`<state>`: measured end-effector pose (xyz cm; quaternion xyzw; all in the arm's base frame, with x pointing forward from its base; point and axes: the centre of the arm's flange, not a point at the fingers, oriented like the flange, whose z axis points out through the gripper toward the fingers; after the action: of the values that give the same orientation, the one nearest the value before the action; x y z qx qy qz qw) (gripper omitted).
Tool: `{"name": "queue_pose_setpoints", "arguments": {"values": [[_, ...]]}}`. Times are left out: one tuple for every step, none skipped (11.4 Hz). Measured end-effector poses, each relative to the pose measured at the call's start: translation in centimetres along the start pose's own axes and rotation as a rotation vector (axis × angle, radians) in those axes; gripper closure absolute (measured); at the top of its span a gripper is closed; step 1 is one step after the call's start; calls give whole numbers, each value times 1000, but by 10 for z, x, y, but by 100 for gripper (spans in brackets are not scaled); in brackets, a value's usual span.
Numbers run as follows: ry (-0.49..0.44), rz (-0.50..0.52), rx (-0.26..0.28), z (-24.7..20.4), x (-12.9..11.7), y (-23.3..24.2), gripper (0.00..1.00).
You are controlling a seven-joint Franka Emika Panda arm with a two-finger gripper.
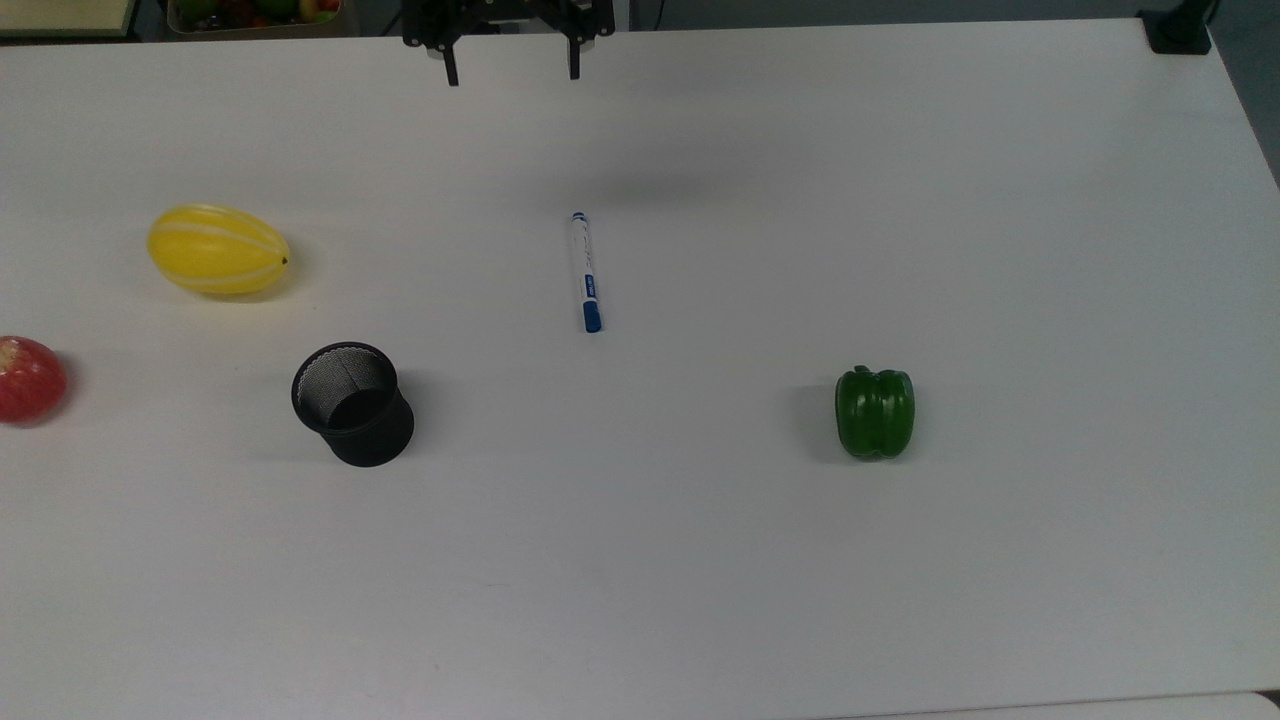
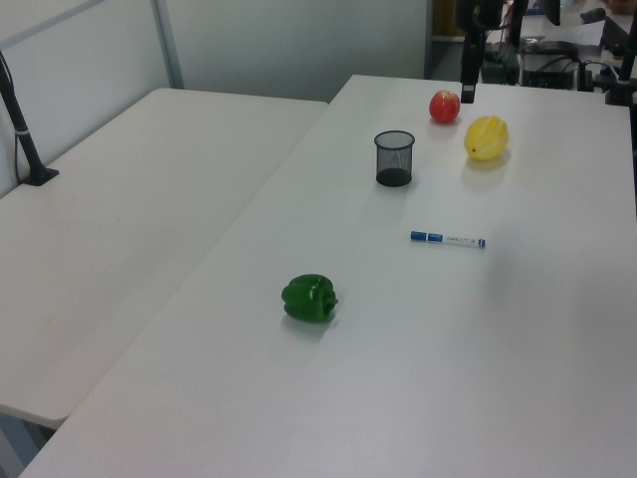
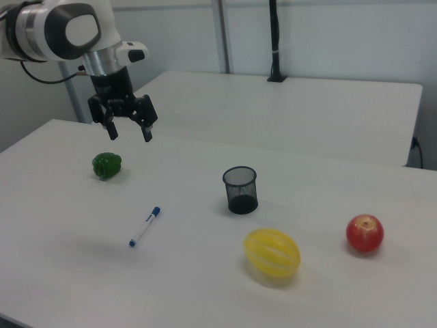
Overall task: Place marker
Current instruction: 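Move the open gripper over the white marker and lower it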
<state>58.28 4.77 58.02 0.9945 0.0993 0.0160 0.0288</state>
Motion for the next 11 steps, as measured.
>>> {"name": "queue_pose_setpoints", "arguments": {"values": [[-1,18,0,6,4,0,0],[1,34,0,12,8,-1,0],[-3,42,0,18,11,-3,0],[-13,43,1,25,14,-4,0],[-13,42,1,37,18,-5,0],[-4,46,0,55,24,-6,0],[4,59,0,79,29,-8,0],[0,70,1,103,32,-11,0],[-17,73,2,128,34,-14,0],[-33,74,3,148,36,-16,0],[-38,70,4,168,39,-19,0]]}}
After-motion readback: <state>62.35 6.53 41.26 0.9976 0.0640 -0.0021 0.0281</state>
